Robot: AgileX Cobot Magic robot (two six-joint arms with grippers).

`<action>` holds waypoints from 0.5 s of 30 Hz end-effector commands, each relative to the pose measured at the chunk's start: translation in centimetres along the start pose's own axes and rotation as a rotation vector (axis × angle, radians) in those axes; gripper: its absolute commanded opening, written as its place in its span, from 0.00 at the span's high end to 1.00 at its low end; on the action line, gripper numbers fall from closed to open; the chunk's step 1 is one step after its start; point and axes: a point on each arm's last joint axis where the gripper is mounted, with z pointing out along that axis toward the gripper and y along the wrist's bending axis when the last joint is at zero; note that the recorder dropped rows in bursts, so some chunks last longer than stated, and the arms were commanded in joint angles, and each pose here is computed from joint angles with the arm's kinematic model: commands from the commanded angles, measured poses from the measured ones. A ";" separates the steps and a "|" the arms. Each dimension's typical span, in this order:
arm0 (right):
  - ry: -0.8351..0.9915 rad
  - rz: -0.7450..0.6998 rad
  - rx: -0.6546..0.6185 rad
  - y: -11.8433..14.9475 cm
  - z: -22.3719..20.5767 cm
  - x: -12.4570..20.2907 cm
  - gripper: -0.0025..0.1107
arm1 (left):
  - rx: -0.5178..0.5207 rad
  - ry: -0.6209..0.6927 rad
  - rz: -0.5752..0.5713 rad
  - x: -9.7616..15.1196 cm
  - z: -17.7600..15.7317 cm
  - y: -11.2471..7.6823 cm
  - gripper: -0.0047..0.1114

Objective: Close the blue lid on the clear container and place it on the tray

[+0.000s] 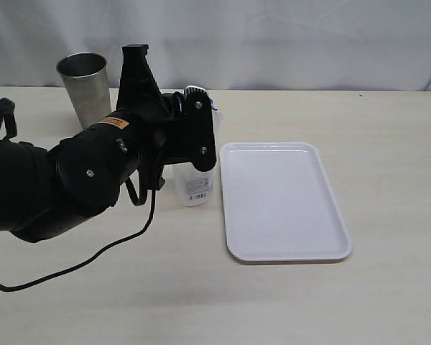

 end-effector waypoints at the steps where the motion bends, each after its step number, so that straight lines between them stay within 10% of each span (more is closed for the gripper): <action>1: -0.011 -0.006 -0.002 0.0 0.0 0.0 0.94 | -0.030 0.028 -0.025 0.4 -0.1 0.4 0.96; 15: -0.011 -0.006 -0.002 0.0 0.0 0.0 0.94 | -0.157 0.037 -0.102 1.7 0.7 2.5 0.96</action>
